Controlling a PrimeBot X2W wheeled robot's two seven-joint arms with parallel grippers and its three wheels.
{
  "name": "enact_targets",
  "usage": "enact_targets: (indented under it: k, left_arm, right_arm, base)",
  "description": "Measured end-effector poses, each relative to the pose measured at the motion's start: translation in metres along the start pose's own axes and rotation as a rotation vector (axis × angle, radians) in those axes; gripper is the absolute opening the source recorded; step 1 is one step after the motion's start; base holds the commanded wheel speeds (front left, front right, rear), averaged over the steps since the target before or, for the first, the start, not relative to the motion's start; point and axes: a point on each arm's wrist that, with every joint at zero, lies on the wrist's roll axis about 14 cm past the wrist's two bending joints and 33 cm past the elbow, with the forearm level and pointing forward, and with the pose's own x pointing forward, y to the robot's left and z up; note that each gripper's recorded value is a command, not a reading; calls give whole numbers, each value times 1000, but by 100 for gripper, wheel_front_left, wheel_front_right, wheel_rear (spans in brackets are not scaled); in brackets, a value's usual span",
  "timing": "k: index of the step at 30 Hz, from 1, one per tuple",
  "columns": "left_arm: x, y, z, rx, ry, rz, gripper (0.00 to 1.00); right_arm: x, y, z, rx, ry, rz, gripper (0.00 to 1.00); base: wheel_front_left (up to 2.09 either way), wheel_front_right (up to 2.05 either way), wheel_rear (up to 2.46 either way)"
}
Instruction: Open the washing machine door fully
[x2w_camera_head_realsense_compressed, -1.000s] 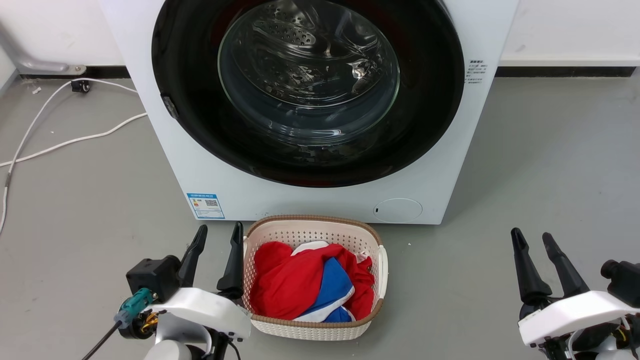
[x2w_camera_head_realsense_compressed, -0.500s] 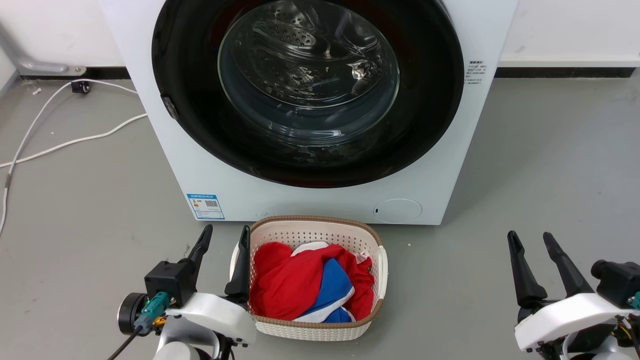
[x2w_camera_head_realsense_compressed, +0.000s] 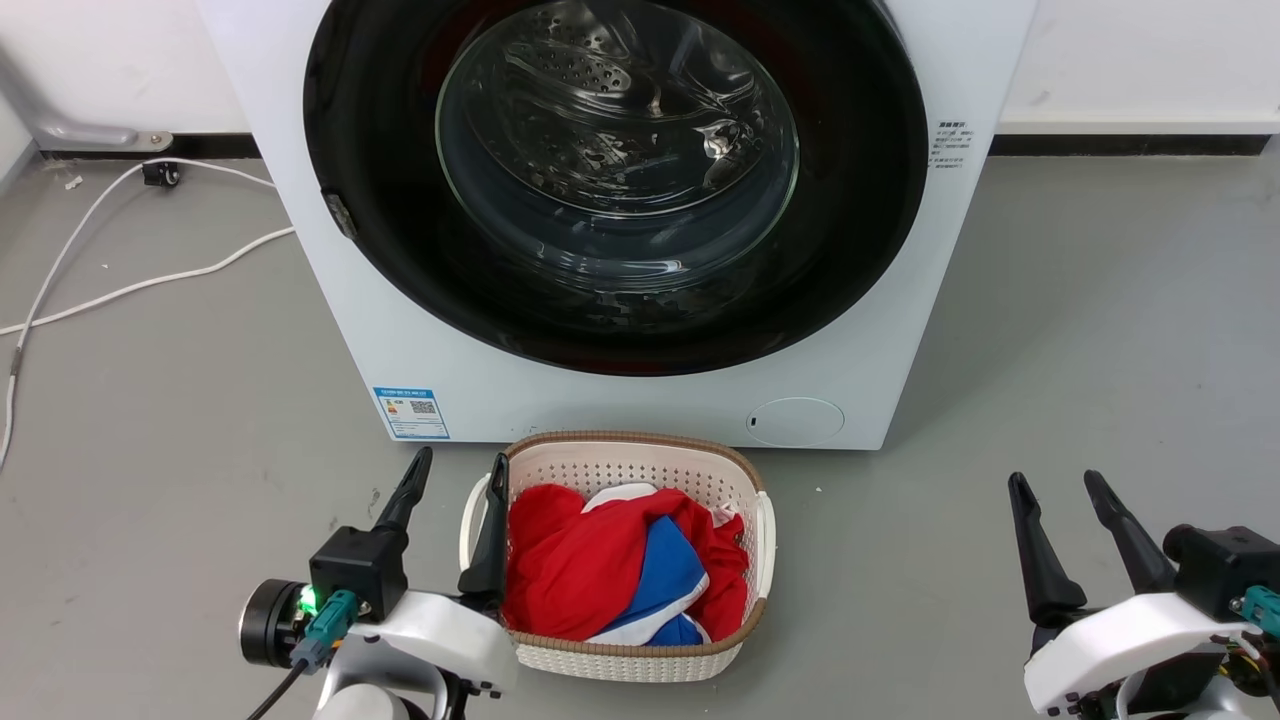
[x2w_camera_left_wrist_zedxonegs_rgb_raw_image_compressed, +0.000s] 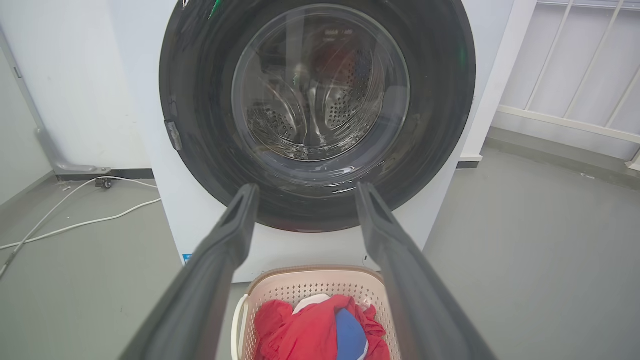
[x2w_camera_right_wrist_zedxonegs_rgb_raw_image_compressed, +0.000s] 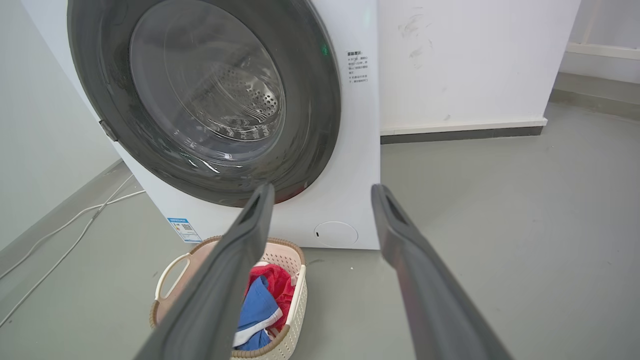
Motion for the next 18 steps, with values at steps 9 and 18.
enact_targets:
  k: [9, 18]
  left_arm:
    - [0, -1, 0, -6, -12, -6, 100]
    - [0, 0, -4, 8, -9, -10, 100]
  right_arm:
    - [-1, -1, -1, -30, 3, -9, 100]
    - [-1, -2, 2, -62, -9, -18, 100]
  base:
    - [0, 0, 0]
    - [0, 0, 0]
